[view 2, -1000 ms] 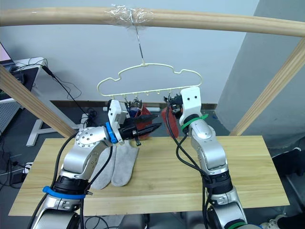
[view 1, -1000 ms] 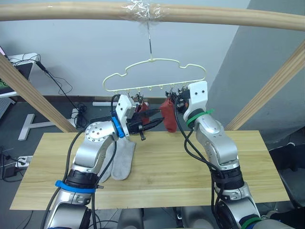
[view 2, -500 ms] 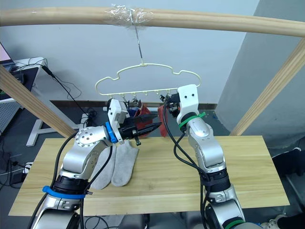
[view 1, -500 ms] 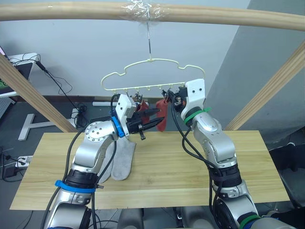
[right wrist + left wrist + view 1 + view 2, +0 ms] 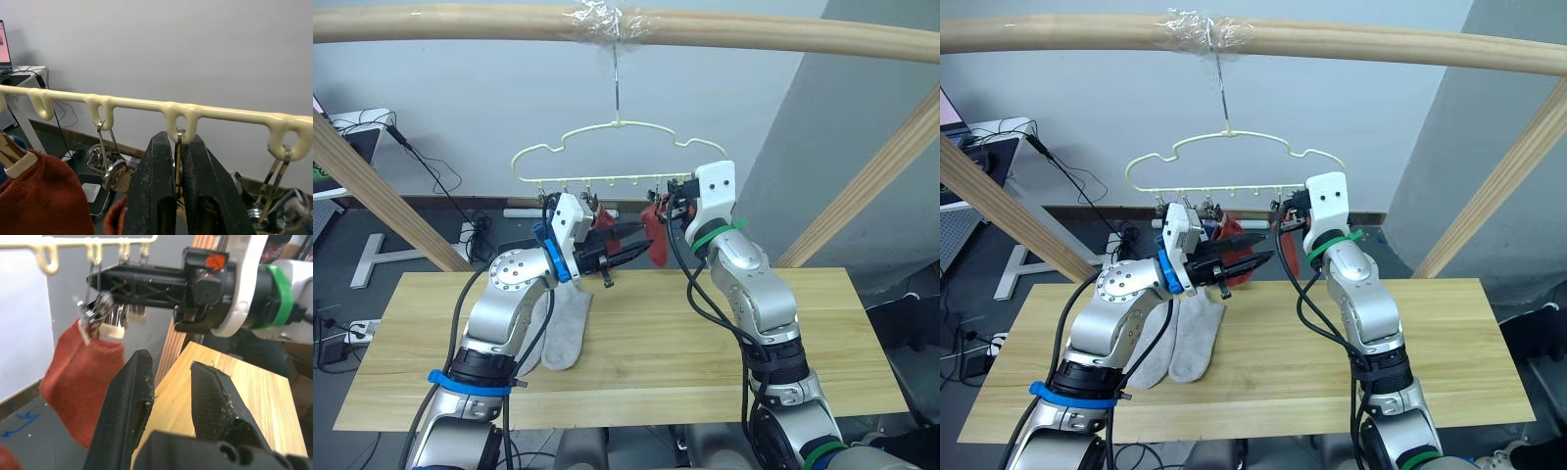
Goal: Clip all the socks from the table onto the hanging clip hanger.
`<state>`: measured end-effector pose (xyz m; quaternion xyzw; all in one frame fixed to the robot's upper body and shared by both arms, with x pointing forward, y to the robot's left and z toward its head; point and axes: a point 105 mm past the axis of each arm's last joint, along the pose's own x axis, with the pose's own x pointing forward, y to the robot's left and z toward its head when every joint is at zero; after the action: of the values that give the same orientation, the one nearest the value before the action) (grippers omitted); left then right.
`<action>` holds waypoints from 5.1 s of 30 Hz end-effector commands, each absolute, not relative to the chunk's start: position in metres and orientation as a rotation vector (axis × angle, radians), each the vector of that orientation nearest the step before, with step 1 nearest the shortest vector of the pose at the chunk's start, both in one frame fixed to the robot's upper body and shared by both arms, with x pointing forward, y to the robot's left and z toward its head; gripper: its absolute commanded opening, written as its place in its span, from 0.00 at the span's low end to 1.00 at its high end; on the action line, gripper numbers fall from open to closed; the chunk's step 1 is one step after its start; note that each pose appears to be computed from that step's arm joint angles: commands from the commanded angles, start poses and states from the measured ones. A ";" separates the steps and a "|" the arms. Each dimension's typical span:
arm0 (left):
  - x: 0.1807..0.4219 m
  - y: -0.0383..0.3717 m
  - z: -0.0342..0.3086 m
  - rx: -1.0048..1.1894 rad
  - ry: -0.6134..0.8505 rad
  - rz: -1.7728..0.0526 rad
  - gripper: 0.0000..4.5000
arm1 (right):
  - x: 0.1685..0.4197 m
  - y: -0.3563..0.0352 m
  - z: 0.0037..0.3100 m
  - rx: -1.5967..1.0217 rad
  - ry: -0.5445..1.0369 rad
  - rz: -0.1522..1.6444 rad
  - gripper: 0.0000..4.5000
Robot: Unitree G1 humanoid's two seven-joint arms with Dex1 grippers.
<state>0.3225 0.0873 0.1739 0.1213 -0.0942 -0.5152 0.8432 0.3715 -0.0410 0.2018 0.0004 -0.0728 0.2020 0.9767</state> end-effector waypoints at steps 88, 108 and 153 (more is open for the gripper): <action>0.368 0.042 0.134 0.288 -0.168 -0.933 0.00 | 0.363 -0.034 0.217 0.009 -0.189 0.466 0.00; 0.374 0.038 0.145 0.328 -0.202 -0.920 0.00 | 0.360 -0.030 0.211 0.009 -0.156 0.485 0.00; 0.332 0.092 0.114 0.358 -0.078 -0.998 0.88 | 0.316 -0.043 0.180 -0.143 -0.090 0.663 1.00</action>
<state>0.3378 0.0936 0.0956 0.1687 -0.0047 -0.4669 0.8681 0.3310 -0.0520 0.1618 -0.0600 -0.0040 0.2876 0.9559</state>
